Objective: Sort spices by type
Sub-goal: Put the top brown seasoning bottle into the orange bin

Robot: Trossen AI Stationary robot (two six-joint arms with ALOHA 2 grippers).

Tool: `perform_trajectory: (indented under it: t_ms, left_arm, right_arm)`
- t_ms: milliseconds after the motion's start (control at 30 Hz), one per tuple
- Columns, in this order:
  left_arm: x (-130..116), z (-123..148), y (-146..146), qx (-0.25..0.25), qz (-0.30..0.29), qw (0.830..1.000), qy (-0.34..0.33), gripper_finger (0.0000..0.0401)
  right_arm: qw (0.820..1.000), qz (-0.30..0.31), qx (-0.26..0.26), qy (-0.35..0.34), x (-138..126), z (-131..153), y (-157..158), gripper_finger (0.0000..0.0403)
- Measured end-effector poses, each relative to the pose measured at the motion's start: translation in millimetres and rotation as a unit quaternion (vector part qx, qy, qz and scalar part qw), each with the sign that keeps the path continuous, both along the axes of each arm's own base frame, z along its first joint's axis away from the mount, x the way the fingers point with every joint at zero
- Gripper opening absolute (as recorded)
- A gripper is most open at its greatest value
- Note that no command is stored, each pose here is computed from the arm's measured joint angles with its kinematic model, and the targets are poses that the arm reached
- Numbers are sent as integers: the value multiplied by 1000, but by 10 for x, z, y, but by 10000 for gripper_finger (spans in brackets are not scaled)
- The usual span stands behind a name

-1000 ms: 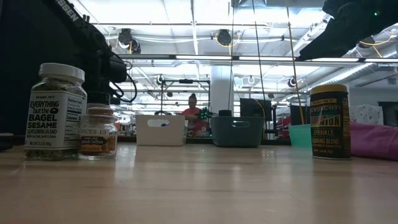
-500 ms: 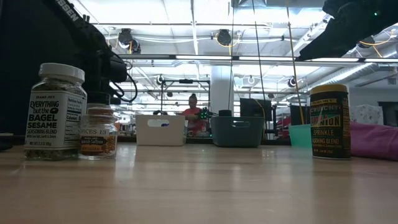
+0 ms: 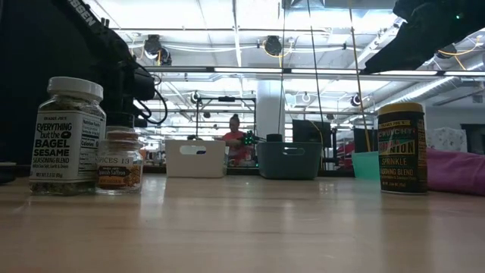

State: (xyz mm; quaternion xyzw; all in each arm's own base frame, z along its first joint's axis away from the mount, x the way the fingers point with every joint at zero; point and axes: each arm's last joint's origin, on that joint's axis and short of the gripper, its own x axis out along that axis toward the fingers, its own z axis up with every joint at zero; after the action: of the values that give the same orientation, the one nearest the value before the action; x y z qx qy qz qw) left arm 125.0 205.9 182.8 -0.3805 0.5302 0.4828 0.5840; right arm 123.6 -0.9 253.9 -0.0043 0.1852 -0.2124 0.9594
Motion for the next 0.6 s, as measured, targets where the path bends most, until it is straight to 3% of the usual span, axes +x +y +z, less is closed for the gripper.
perform_trajectory:
  t_ms: [600]
  left_arm:
    - [15,6,33,20,4,1000,-4,222]
  right_arm:
    - [1000,0,0,0,0,0,0,210]
